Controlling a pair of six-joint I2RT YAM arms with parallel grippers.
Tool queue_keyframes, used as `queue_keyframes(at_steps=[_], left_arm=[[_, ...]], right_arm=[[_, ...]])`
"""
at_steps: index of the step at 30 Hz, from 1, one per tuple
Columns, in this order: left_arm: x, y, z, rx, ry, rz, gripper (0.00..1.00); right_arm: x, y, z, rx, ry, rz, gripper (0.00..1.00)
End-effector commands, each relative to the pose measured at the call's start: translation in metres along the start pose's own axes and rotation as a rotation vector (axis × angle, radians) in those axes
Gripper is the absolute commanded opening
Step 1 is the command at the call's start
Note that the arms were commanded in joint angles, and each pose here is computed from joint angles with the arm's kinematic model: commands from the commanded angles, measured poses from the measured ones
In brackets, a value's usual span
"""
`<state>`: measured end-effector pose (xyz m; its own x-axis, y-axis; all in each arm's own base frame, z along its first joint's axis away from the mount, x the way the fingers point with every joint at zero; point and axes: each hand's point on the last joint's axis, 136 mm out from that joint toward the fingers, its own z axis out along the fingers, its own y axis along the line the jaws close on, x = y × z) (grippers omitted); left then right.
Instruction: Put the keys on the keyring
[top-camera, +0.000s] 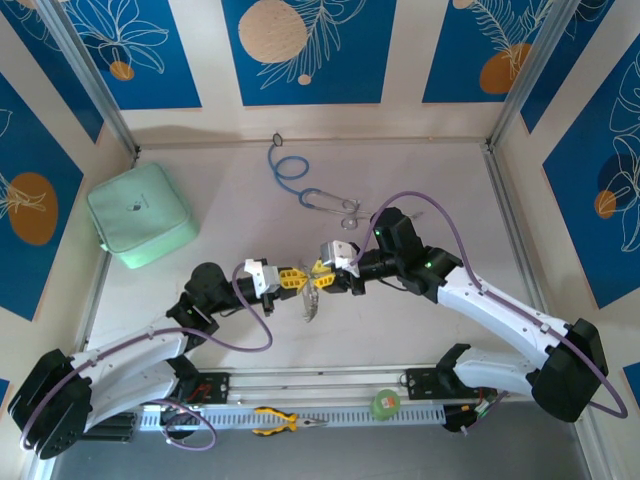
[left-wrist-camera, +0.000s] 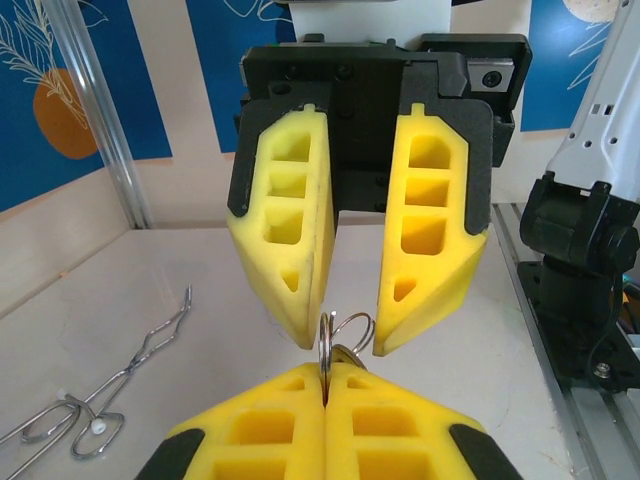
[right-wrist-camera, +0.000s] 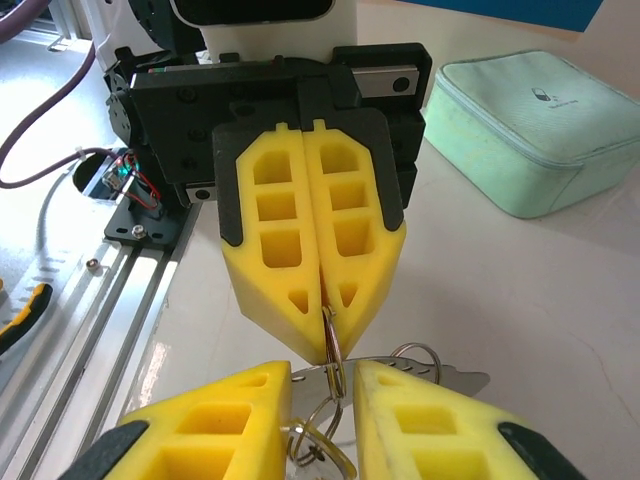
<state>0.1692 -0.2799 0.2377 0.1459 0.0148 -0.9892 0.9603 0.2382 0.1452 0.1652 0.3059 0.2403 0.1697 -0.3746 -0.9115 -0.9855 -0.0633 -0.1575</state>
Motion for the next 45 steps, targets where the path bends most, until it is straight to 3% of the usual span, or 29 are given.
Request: queue_keyframes(at_steps=[1,8,12,14,18,27,33,45], left_arm=[[-0.019,-0.001,-0.001,0.012,-0.074,0.065,0.0],[-0.021,-0.001,-0.001,0.013,-0.082,0.071,0.0],[-0.018,0.0,-0.001,0.005,-0.069,0.069,0.0],[-0.014,0.003,-0.001,-0.018,-0.05,0.067,0.0],[-0.002,0.01,-0.002,-0.059,0.046,0.064,0.12],[0.016,0.013,-0.005,-0.058,0.229,0.062,0.13],[0.008,0.011,0.0,-0.028,0.204,0.066,0.18],[0.002,0.012,0.008,-0.013,0.179,0.068,0.18]], right_arm=[[0.0,0.007,0.005,-0.037,-0.012,0.013,0.22],[-0.001,0.006,0.01,-0.046,-0.012,0.019,0.19],[-0.003,0.004,0.009,-0.035,-0.013,0.015,0.0],[-0.003,0.003,0.007,-0.029,-0.007,0.007,0.0],[-0.001,0.0,0.002,-0.001,0.044,-0.016,0.0],[0.014,-0.009,-0.008,0.037,0.264,-0.123,0.0],[0.017,-0.015,-0.004,0.037,0.368,-0.182,0.0],[0.004,-0.009,0.011,0.001,0.385,-0.214,0.0]])
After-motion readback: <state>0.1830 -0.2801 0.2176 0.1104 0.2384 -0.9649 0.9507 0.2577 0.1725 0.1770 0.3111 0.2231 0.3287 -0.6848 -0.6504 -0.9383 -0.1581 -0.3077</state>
